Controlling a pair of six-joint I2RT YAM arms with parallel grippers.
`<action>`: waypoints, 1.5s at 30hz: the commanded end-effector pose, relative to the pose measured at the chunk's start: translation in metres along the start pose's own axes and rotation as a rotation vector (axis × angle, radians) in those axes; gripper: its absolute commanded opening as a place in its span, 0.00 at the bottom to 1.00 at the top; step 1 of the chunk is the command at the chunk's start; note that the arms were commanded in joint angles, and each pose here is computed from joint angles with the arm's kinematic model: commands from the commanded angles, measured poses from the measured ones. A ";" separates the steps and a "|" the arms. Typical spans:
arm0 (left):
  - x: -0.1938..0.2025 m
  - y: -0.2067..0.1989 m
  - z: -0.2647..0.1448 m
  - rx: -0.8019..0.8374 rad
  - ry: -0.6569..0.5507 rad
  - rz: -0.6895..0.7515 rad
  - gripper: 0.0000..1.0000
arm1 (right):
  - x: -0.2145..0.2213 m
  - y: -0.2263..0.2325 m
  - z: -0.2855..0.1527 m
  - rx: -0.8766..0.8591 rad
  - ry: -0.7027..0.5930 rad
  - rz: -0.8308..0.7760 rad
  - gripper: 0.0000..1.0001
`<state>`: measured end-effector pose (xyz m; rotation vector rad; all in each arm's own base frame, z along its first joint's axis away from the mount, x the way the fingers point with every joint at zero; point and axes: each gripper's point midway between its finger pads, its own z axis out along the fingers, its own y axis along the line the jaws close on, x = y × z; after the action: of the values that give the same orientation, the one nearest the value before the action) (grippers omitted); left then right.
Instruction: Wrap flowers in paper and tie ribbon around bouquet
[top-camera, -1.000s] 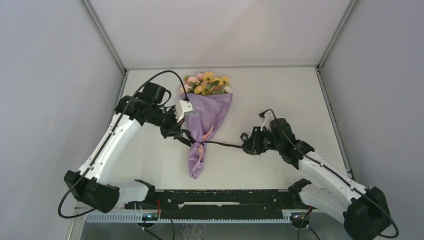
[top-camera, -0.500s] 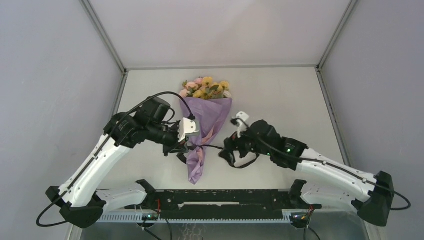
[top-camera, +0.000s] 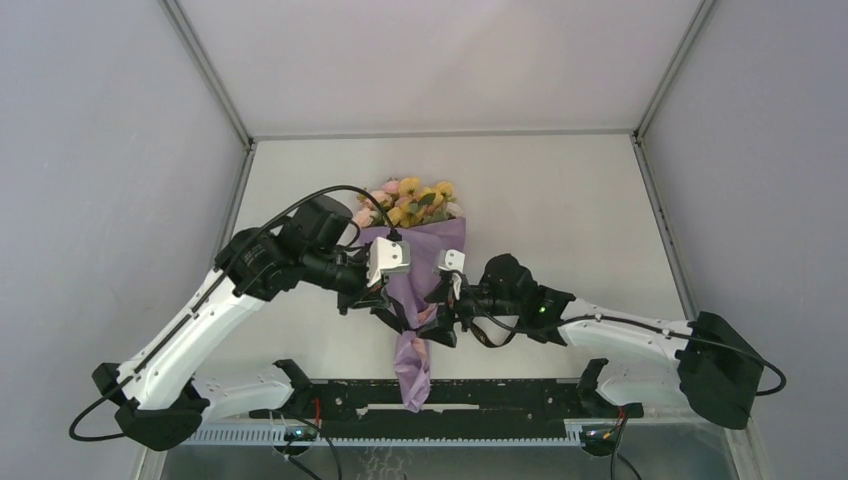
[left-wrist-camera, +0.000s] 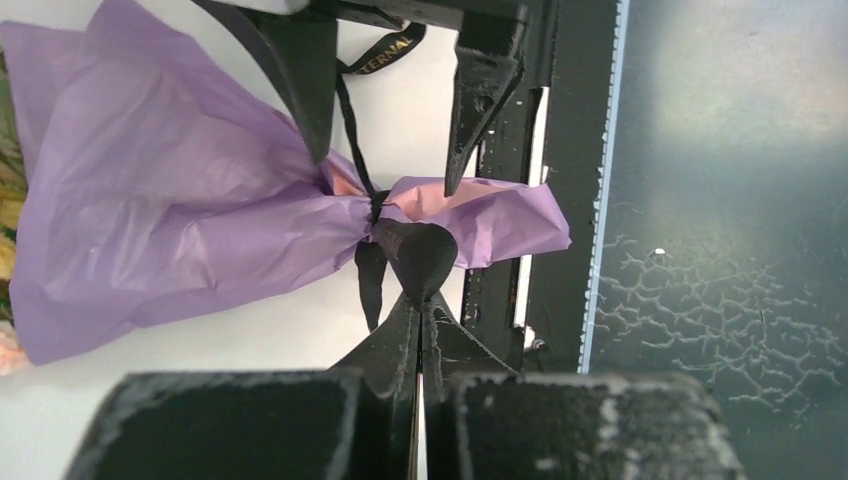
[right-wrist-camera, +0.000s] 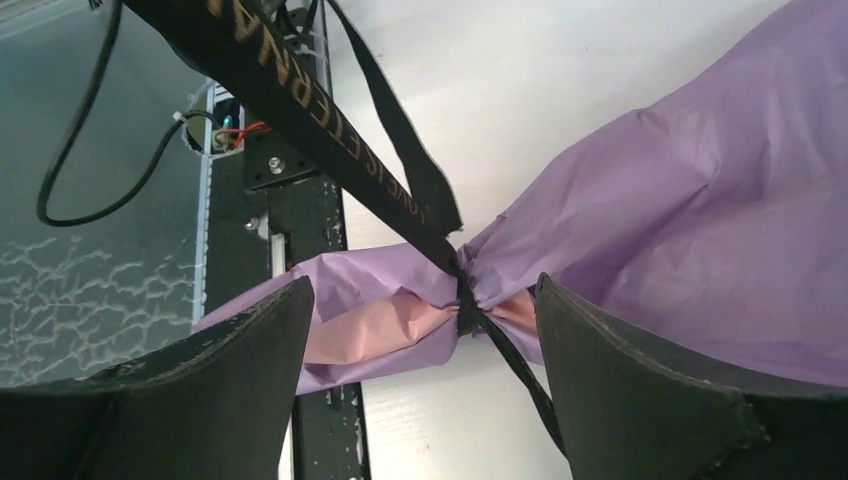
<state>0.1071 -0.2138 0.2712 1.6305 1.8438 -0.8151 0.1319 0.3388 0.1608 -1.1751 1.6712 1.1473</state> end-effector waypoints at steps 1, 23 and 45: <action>-0.009 0.019 -0.008 -0.098 -0.032 -0.041 0.00 | -0.027 -0.001 0.016 -0.042 -0.125 -0.092 0.88; 0.005 0.014 -0.004 -0.071 -0.063 -0.197 0.00 | -0.017 -0.013 0.059 -0.029 -0.146 0.014 0.41; 0.104 0.055 0.037 -0.210 0.065 -0.259 0.66 | -0.013 -0.022 0.051 0.065 -0.100 0.199 0.00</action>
<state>0.1330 -0.1846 0.2047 1.2753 2.1368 -0.8011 0.1471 0.3873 0.1294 -1.0421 1.7241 1.2481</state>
